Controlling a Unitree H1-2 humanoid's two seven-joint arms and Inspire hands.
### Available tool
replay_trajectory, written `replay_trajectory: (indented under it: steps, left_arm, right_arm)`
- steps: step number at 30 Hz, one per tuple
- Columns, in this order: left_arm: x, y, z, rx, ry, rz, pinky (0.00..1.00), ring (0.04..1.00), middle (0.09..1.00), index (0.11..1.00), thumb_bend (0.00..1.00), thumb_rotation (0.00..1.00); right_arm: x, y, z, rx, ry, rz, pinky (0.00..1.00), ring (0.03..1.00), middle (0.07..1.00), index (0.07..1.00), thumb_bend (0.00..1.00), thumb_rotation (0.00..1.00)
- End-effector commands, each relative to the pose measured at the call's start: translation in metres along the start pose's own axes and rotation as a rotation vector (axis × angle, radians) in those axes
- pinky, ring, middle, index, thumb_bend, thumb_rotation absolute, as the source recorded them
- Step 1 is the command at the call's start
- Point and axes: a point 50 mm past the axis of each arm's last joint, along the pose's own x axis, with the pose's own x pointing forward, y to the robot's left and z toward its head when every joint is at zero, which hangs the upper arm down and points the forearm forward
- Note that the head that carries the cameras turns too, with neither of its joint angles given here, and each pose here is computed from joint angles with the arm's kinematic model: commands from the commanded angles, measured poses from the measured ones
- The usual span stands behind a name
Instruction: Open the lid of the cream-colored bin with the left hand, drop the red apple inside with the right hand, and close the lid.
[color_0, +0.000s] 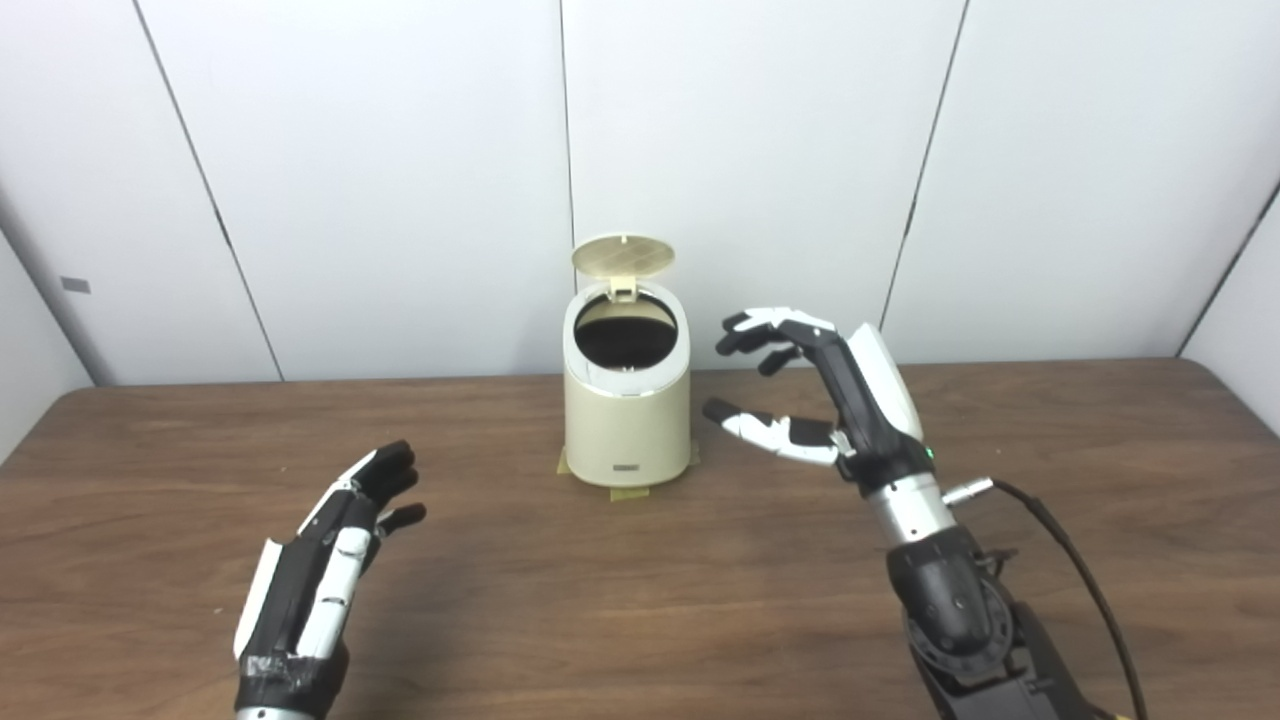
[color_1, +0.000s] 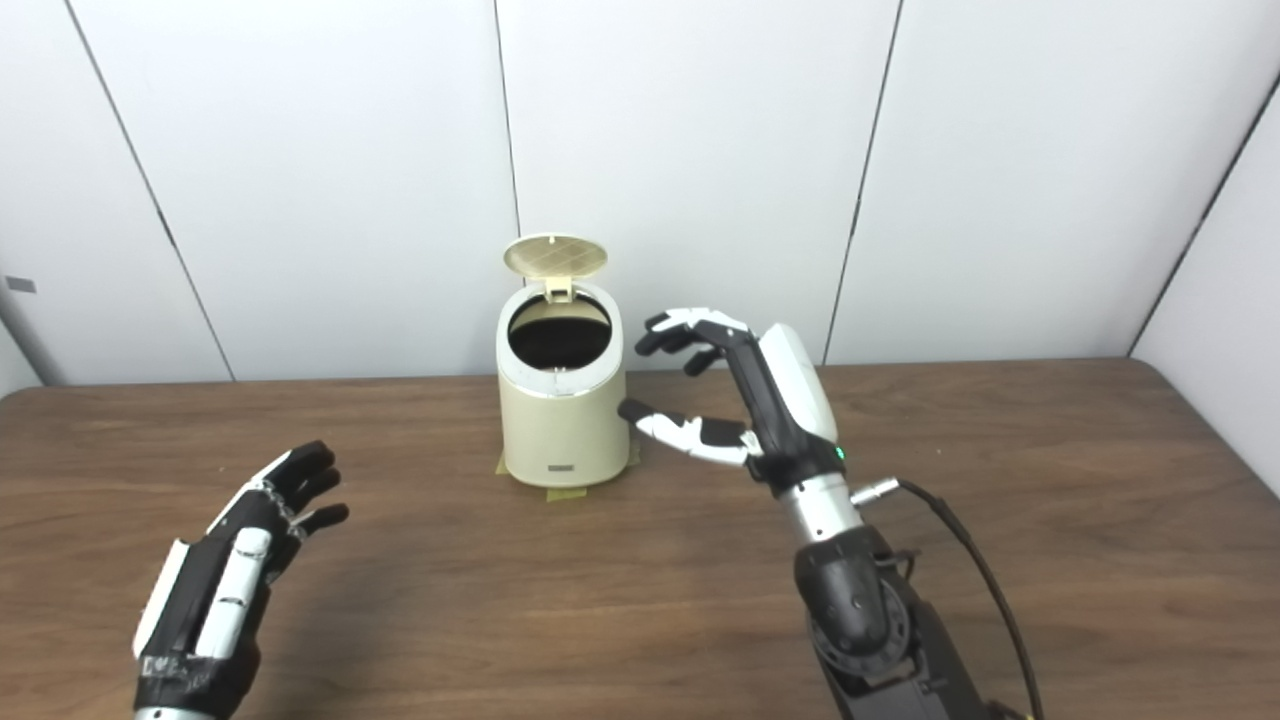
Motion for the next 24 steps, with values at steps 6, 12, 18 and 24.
replay_trajectory:
  steps: [6, 12, 18, 24]
  left_arm:
    - [0.008, 0.001, 0.006, 0.012, -0.048, 0.020, 0.80, 0.884, 0.882, 0.843, 0.37, 0.72]
    - [0.007, 0.003, 0.004, 0.016, -0.040, 0.021, 0.81, 0.886, 0.890, 0.851, 0.36, 0.73]
    - [0.008, 0.006, 0.001, 0.016, -0.038, 0.016, 0.81, 0.884, 0.884, 0.847, 0.36, 0.72]
    - [0.025, 0.009, 0.009, 0.037, -0.057, 0.000, 0.81, 0.881, 0.881, 0.840, 0.37, 0.71]
  right_arm:
    - [-0.030, -0.011, -0.006, 0.148, 0.049, -0.046, 0.82, 0.885, 0.907, 0.914, 0.38, 0.79]
    - [-0.053, -0.010, -0.021, 0.250, 0.122, -0.134, 0.77, 0.841, 0.856, 0.844, 0.26, 0.71]
    - [-0.064, -0.011, -0.032, 0.273, 0.172, -0.166, 0.72, 0.809, 0.822, 0.810, 0.16, 0.57]
    - [-0.070, -0.008, -0.037, 0.320, 0.227, -0.198, 0.72, 0.806, 0.807, 0.793, 0.15, 0.45]
